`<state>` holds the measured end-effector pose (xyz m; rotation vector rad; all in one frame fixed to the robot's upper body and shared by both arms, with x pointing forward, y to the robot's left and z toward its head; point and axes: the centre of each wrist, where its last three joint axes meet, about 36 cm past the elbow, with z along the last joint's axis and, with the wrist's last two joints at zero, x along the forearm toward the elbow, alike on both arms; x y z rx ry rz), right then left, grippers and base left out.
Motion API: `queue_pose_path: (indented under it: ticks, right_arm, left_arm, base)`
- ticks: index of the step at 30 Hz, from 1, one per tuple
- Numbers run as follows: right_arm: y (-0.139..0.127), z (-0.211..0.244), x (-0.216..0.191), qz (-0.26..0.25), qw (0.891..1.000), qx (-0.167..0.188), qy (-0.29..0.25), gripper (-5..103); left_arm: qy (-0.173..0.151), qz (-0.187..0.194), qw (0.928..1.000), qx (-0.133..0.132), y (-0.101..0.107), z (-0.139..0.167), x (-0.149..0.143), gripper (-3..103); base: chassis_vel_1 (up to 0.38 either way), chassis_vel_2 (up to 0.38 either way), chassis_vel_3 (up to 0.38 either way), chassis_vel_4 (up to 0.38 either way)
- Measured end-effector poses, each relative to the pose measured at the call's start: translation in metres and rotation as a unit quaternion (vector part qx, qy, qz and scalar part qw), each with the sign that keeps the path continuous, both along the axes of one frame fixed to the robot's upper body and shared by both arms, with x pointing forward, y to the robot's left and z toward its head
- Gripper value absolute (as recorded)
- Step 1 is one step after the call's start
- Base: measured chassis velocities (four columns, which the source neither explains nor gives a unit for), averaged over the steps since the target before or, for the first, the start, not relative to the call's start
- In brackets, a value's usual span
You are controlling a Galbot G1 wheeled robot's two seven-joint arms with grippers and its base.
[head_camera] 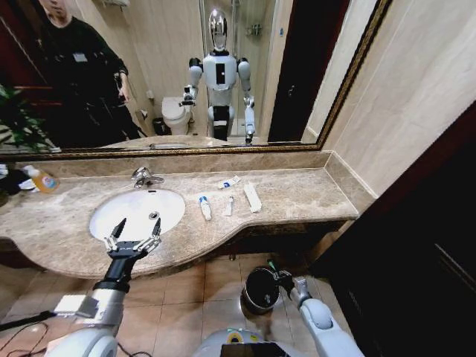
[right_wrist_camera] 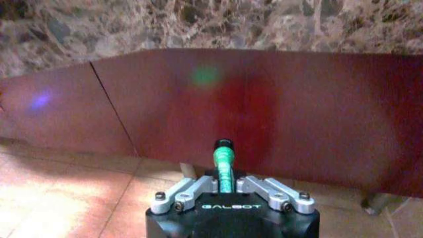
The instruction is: Pick up the trash from the sink and place it in the trash bin.
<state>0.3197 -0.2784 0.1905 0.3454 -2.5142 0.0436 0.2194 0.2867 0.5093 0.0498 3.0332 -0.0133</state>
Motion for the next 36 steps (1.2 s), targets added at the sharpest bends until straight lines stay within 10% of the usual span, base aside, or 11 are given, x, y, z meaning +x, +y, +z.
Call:
queue_pose_path:
  ticks: [10, 25, 36]
  right_arm:
    - [0.012, -0.008, 0.002, -0.006, 1.000, -0.007, 0.002, 18]
    - [0.015, -0.006, -0.005, 0.010, 1.000, -0.014, 0.000, 83]
    - [0.013, -0.005, -0.008, 0.016, 1.000, -0.014, 0.000, 100]
  left_arm:
    - [0.000, 0.000, 1.0000, 0.000, 0.000, 0.000, 0.000, 100]
    - [0.000, 0.000, 1.0000, 0.000, 0.000, 0.000, 0.000, 100]
    - [0.000, 0.000, 1.0000, 0.000, 0.000, 0.000, 0.000, 100]
  base:
    - [0.000, 0.000, 0.000, 0.000]
    - [0.000, 0.000, 0.000, 0.000]
    - [0.000, 0.000, 0.000, 0.000]
